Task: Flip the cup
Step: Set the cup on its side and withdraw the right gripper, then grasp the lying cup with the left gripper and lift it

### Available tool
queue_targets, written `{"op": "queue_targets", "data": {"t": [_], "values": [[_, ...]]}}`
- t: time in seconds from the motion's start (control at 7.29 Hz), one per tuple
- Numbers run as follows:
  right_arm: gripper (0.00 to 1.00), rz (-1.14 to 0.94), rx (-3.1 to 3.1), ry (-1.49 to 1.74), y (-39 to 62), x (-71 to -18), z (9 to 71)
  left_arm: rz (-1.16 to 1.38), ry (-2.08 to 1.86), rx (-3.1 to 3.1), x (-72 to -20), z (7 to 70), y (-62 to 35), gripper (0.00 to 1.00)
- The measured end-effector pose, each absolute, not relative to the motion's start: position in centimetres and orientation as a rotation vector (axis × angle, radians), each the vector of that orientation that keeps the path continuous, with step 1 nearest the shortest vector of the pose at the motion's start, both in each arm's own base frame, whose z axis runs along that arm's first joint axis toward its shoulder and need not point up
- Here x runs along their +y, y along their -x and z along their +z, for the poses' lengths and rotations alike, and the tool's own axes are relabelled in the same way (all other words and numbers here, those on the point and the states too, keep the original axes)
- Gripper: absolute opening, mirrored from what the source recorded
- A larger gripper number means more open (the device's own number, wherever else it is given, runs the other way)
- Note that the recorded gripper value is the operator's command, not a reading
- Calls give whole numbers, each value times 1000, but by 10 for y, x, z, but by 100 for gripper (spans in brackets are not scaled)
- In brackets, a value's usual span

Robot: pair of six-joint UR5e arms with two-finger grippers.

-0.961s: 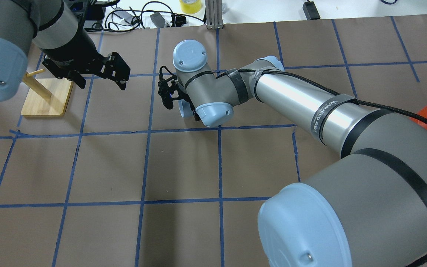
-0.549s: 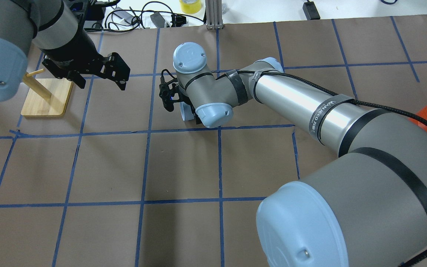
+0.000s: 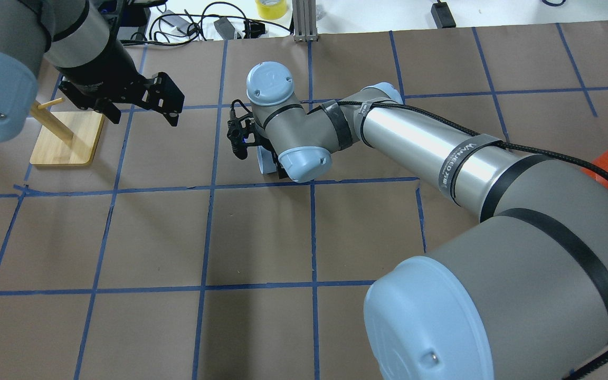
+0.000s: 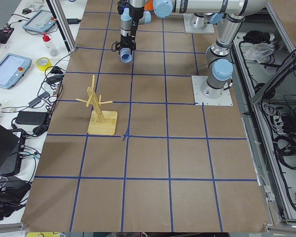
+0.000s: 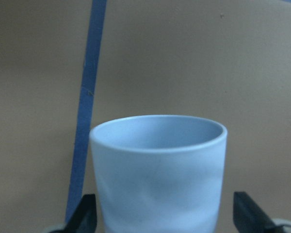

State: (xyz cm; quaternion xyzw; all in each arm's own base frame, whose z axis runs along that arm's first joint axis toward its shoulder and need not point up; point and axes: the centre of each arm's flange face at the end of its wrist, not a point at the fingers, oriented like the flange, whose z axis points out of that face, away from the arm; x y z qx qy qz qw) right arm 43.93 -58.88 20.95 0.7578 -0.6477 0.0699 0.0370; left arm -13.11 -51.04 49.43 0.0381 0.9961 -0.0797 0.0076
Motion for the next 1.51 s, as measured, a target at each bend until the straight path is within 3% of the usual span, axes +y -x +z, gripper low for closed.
{"op": "queue_targets", "data": {"t": [0.27,0.69,1.1,1.51], "values": [[100,240,-2156,-2138,-430,-589,272,-293,-93,3125,-534,488,126,100],[100,266,-2721,-1349,-365,-585,366,-320,12,3399,-582,442,97,100],[100,196,-2983,-670,-246,-603,420,-112,-18,3665,-609,334,96,100],[100,118,-3022,-422,-159,-614,434,63,61,3897,-615,235,112,100]]}}
